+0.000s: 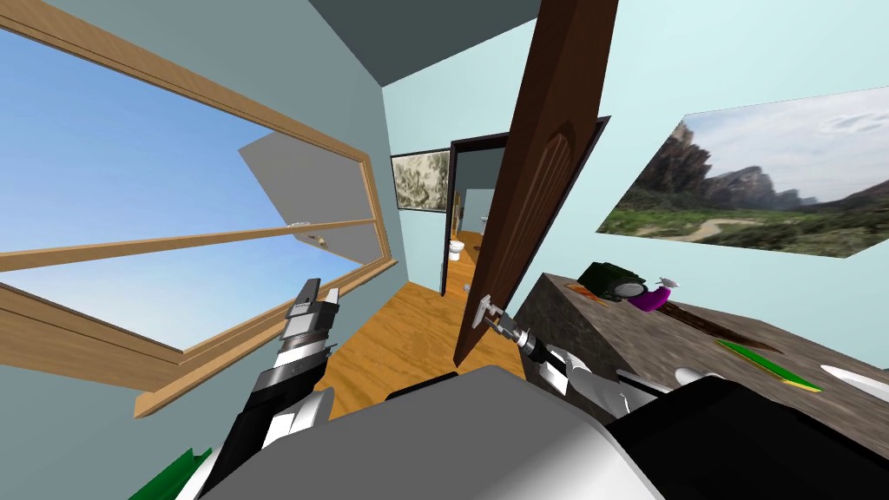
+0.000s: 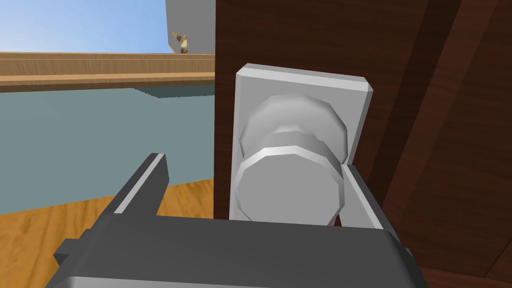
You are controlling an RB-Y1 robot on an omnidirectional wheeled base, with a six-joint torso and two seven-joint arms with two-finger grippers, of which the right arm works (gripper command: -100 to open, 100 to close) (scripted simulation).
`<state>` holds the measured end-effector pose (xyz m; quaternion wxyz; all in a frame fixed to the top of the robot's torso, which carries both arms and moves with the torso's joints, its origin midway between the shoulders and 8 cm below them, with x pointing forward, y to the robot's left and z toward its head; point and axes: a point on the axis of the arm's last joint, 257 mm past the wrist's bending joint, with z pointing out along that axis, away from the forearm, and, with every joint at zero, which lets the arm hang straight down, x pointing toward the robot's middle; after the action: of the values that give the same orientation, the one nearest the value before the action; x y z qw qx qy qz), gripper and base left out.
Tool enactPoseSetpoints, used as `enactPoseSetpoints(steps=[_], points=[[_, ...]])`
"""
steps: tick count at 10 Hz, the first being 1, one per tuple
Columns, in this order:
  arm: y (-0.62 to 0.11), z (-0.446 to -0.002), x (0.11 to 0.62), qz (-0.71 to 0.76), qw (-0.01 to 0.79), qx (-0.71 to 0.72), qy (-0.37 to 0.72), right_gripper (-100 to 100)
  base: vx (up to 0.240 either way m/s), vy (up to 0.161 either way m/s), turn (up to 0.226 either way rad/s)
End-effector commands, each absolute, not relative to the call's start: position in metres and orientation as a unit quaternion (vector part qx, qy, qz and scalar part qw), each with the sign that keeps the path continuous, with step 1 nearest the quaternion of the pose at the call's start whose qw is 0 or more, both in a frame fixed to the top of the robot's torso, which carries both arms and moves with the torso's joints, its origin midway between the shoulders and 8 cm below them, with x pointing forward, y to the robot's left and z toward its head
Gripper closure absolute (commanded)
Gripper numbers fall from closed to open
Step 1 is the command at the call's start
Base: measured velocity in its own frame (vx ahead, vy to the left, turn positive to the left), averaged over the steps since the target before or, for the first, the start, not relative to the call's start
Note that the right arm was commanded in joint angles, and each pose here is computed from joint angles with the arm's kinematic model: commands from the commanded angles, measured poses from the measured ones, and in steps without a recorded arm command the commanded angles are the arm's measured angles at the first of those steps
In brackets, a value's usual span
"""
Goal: Pull the door open
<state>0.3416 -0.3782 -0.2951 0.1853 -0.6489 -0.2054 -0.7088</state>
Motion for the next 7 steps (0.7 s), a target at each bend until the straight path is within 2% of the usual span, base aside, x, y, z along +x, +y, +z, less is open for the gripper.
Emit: enactPoseSetpoints(steps=[1,7], points=[[-0.374,-0.298,0.333,-0.708,0.197,-0.646,-0.206,100,0.018,0.016,0.028],[-0.392,-0.302,0.304,-0.703,0.202,-0.651,-0.203,100,0.021,0.011,0.039]])
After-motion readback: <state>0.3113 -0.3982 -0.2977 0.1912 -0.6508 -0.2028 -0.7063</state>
